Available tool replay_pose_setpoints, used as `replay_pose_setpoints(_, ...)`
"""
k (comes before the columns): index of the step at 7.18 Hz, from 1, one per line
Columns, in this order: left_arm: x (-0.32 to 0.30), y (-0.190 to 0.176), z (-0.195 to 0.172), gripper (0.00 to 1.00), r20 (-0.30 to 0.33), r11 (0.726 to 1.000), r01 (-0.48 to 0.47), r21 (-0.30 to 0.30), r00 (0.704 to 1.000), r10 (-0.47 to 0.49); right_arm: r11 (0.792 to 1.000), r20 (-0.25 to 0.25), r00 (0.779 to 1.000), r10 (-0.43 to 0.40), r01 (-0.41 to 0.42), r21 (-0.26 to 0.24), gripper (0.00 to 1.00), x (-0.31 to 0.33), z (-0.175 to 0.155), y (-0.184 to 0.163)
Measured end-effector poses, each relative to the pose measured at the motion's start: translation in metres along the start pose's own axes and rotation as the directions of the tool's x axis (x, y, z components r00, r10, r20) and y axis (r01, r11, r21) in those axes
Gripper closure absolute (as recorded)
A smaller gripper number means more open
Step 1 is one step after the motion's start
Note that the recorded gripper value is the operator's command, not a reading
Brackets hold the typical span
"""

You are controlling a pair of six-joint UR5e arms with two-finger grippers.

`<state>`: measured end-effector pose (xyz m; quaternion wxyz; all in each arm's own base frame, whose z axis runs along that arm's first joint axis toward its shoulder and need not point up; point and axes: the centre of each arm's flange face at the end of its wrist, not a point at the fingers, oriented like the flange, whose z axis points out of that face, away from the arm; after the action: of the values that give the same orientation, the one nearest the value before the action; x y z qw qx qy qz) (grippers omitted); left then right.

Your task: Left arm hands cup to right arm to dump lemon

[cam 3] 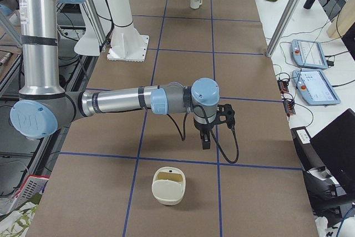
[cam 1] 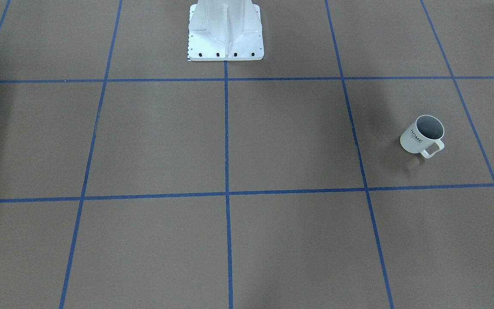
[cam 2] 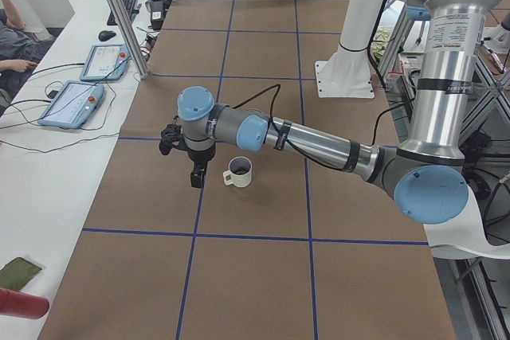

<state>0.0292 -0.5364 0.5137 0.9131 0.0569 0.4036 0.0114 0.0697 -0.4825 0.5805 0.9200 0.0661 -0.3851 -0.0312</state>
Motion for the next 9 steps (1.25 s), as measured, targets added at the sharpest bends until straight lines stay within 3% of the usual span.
replay_pose_setpoints(2, 0.053, 0.011, 0.040, 0.00, -0.036, 0.988, 0.154, -0.001, 0.987, -0.154, 1.000, 0.000, 1.000, -0.015, 0.015, 0.015, 0.00, 0.001, 0.002, 0.001)
replay_pose_setpoints(4, 0.067, 0.039, 0.077, 0.00, -0.030, 0.969, 0.249, 0.005, 0.968, -0.248, 0.999, 0.007, 1.000, -0.025, 0.025, 0.029, 0.00, 0.001, 0.003, 0.000)
replay_pose_setpoints(9, 0.065, 0.076, 0.122, 0.00, 0.024, 0.965, 0.252, -0.068, 0.968, -0.251, 0.999, 0.033, 0.999, -0.028, 0.027, 0.034, 0.00, -0.002, 0.003, -0.001)
